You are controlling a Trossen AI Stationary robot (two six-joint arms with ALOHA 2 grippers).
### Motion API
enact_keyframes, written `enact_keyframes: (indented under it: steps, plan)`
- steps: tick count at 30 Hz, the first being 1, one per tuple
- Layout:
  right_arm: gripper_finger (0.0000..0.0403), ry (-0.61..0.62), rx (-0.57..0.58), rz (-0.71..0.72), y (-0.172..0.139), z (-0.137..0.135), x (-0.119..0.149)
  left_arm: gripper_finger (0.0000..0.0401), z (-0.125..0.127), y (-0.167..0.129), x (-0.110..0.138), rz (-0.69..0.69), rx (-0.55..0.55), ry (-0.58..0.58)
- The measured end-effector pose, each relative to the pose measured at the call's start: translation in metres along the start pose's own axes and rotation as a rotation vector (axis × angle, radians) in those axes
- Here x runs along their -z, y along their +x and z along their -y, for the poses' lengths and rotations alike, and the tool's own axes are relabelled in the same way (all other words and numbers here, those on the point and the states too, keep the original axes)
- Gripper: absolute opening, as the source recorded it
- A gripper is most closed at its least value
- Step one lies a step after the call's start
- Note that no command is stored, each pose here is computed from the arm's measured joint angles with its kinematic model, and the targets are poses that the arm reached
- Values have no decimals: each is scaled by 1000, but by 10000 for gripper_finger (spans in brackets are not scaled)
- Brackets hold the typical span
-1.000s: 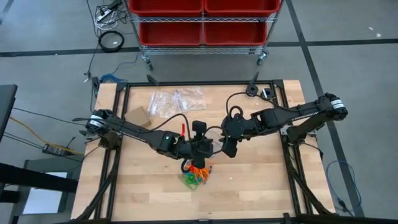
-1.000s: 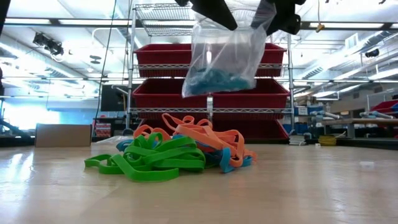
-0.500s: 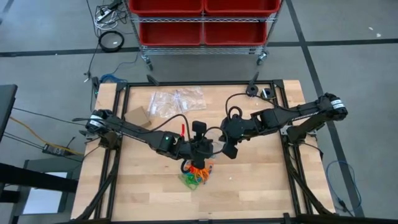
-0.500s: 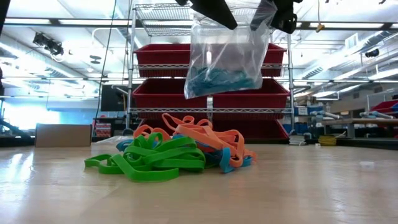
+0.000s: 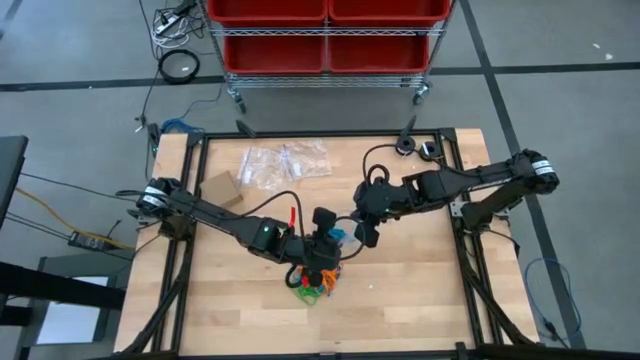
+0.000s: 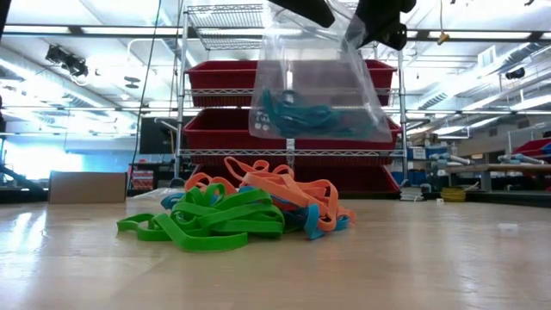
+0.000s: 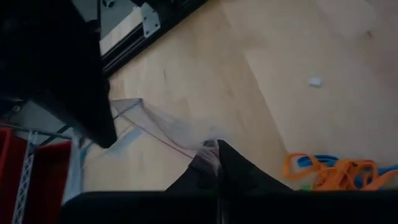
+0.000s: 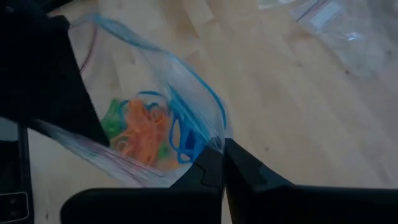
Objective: Sort rubber bands
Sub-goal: Put the blue rubber band into the transparent zip bag
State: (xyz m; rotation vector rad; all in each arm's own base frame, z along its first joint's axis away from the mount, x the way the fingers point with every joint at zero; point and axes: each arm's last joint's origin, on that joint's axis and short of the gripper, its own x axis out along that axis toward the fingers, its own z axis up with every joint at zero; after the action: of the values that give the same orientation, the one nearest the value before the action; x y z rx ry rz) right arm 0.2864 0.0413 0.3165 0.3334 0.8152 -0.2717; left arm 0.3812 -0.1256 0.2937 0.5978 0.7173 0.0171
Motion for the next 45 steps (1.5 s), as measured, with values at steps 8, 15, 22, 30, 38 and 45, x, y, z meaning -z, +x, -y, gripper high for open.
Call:
enact_keyframes:
  steps: [8,15,22,30,38,45]
  plan:
    - [0,-2,-3,29,1,1,-4,67,0,0,-1,13,28,-63]
    - [0,-6,-26,69,0,-1,-8,158,-8,3,-3,32,-55,-136]
    - [0,-18,52,50,1,5,-5,214,-19,-27,-10,93,-118,-174]
    - [0,-22,113,39,1,10,-4,217,6,-55,1,-18,-30,-277]
    - [0,-22,113,41,1,10,-4,206,68,-36,52,-175,47,-356]
    - [0,-19,98,40,1,10,-4,192,104,-5,113,-192,87,-507]
